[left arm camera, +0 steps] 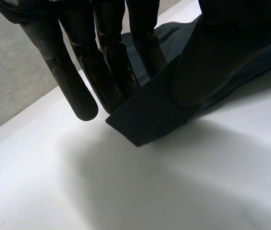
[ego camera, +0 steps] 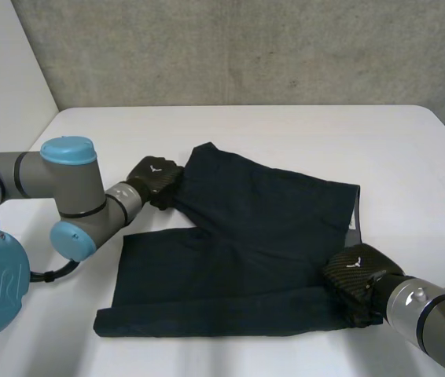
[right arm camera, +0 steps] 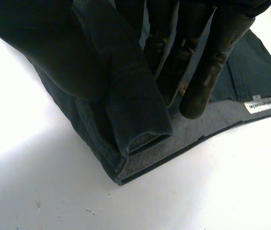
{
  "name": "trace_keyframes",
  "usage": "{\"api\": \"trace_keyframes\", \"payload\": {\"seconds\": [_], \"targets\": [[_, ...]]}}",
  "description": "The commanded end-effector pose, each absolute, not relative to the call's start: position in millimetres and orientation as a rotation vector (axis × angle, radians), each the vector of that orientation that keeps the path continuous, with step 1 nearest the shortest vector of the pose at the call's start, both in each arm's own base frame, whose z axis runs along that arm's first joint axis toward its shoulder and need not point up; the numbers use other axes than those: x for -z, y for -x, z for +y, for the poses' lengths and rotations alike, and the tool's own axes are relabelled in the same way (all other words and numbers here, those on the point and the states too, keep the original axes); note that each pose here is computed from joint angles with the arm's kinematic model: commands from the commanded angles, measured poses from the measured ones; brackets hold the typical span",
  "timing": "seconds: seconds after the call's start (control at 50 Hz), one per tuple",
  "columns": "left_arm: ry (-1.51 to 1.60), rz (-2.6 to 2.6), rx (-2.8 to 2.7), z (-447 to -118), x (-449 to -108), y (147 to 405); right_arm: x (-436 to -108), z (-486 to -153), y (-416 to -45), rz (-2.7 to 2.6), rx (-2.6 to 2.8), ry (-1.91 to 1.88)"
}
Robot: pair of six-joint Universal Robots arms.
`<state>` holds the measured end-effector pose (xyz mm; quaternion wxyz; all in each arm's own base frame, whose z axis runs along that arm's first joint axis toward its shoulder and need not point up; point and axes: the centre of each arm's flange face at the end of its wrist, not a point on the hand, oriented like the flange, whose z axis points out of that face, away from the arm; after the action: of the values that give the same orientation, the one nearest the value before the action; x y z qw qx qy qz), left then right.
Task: Fold the shorts.
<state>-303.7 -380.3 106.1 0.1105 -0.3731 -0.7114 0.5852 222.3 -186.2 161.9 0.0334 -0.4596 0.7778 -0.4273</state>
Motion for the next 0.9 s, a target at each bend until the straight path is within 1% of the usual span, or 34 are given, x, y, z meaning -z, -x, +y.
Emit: {"api": "trace_keyframes", "payload": {"seconds": [0.02,0.06,0.08,0.18,0.3,0.42,0.5,0.52,0.58,0.6,0.66,0.68,0.74,0.76,0.78,0.8,0.84,0.9], "targets": [[1.25,-2.268,-1.816,-370,-99,299,-164,-188,-223,2.383,1.338,1.414],[1.297,-2.297,-1.837,-365,-103,298,-165,-189,-224,2.377,1.346,1.416],[1.332,-2.316,-1.871,-361,-112,296,-165,-189,-225,2.376,1.35,1.414],[1.396,-2.352,-1.884,-347,-119,292,-167,-190,-227,2.367,1.361,1.392],[1.438,-2.315,-1.842,-331,-114,303,-168,-189,-229,2.354,1.351,1.372],[1.413,-2.258,-1.878,-326,-121,313,-166,-189,-227,2.365,1.341,1.362],[1.332,-2.235,-1.932,-324,-144,313,-167,-191,-227,2.366,1.353,1.333],[1.276,-2.236,-1.947,-323,-155,309,-167,-191,-228,2.366,1.358,1.322],[1.195,-2.238,-1.953,-316,-171,302,-170,-194,-229,2.369,1.369,1.273],[1.142,-2.234,-1.96,-309,-183,297,-170,-195,-229,2.368,1.372,1.258],[1.072,-2.252,-1.946,-297,-197,286,-174,-198,-230,2.369,1.381,1.194],[1.044,-2.269,-1.922,-285,-203,278,-174,-199,-230,2.369,1.386,1.177],[1.014,-2.29,-1.882,-264,-213,268,-177,-204,-232,2.365,1.403,1.109],[1.006,-2.307,-1.852,-250,-218,261,-178,-205,-232,2.364,1.408,1.095],[1.005,-2.317,-1.829,-243,-219,258,-177,-207,-233,2.365,1.409,1.072],[1.007,-2.338,-1.769,-227,-221,252,-177,-207,-233,2.363,1.408,1.065],[1.01,-2.38,-1.657,-208,-218,245,-177,-207,-234,2.363,1.409,1.059],[0.998,-2.436,-1.514,-189,-211,238,-176,-208,-234,2.362,1.412,1.058]]}}
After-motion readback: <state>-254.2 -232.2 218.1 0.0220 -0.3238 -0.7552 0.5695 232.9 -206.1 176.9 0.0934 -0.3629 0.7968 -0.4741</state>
